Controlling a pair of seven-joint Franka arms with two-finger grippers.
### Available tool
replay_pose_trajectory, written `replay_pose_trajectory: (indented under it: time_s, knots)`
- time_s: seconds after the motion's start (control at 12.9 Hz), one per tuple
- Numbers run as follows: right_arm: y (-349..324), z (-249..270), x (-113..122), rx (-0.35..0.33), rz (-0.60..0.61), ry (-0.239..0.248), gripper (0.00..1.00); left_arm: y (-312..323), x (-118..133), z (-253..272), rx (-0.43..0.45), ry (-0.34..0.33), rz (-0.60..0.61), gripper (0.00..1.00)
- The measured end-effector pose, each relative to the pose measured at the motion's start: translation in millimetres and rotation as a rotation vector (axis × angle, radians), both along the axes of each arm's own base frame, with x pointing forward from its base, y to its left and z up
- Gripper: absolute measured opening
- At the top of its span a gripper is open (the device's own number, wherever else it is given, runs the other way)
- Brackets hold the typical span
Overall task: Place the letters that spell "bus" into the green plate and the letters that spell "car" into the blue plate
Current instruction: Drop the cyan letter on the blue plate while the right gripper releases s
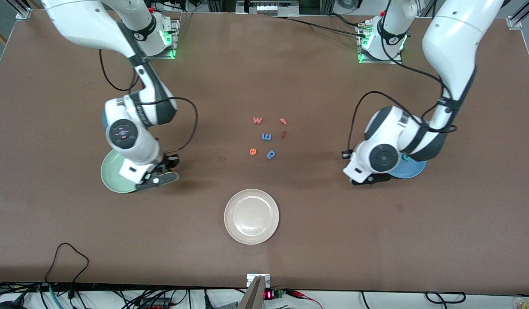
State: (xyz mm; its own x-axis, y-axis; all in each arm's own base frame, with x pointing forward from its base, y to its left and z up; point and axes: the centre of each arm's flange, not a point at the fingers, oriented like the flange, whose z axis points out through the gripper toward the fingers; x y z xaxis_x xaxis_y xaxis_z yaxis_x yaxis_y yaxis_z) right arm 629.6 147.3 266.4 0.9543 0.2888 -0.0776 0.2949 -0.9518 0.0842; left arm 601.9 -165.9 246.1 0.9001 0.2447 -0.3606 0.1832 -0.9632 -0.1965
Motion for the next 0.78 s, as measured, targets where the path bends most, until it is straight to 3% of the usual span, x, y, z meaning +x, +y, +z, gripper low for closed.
replay_pose_trajectory:
  time_s: [0.39,0.54,0.7,0.78]
  knots:
    - [-131.0,-36.3,-6.4,-0.008,-0.142,0.102,0.2,141.2,-15.6,-36.0,-0.055,0.093,0.045,0.11]
    - [-147.2,-40.3,-7.2,-0.006,-0.159,0.109,0.34,168.9,-23.2,-45.1,-0.082,0.106,0.049,0.11]
    - [-142.4,-27.7,-3.0,-0.002,-0.153,0.087,0.57,175.2,-29.9,-55.0,-0.102,0.097,0.038,0.11]
    - [-139.7,-9.0,0.4,-0.001,-0.15,0.067,0.68,173.1,-33.1,-59.1,-0.106,0.096,0.033,0.17]
